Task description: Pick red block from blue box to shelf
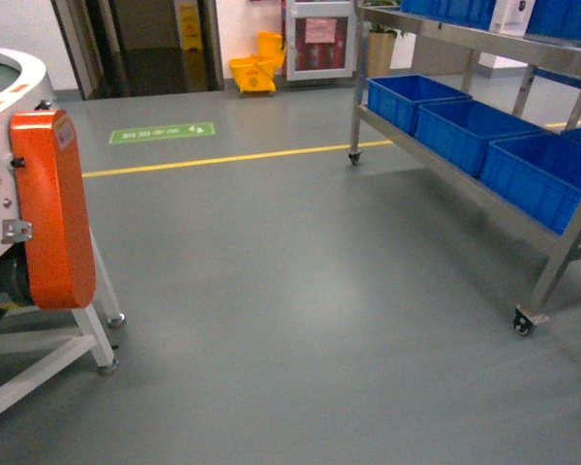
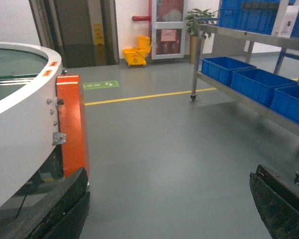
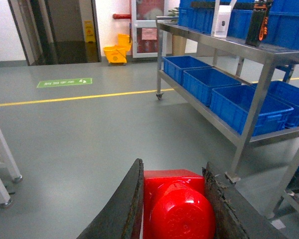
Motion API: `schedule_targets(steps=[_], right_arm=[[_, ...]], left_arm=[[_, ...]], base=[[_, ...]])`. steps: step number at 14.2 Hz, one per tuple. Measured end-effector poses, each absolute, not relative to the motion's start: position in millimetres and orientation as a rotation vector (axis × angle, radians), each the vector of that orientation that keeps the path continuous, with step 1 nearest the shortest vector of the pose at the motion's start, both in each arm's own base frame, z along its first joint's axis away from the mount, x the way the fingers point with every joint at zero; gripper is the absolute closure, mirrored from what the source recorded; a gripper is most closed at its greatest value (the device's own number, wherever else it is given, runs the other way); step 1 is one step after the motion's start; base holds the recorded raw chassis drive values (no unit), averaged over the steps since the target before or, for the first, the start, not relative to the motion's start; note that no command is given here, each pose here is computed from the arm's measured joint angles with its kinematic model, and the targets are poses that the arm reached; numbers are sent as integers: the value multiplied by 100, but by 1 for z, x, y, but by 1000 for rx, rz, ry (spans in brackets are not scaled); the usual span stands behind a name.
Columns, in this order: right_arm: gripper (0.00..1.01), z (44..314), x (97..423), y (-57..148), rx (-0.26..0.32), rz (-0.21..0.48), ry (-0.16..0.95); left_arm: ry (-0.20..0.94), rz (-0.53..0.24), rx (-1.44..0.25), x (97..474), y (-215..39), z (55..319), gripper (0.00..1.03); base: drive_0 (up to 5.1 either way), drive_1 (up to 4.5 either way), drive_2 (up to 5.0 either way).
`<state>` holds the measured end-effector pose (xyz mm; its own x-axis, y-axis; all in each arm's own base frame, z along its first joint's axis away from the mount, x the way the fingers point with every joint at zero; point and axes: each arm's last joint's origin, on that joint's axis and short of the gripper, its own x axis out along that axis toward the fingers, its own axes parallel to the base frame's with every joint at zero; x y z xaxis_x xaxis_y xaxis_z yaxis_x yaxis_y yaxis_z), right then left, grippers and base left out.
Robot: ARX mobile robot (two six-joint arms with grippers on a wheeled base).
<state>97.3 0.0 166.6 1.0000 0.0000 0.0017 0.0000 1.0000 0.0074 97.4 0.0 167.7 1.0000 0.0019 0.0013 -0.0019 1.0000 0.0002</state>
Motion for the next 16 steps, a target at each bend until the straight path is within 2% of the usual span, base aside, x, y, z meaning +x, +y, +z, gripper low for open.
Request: schedule_targets(steps=[16], right_arm=[[75,167,97,0,7,0,-2]], left_arm=[[-1,1,0,97,0,168,5]], base=[[-149,-149,-149]])
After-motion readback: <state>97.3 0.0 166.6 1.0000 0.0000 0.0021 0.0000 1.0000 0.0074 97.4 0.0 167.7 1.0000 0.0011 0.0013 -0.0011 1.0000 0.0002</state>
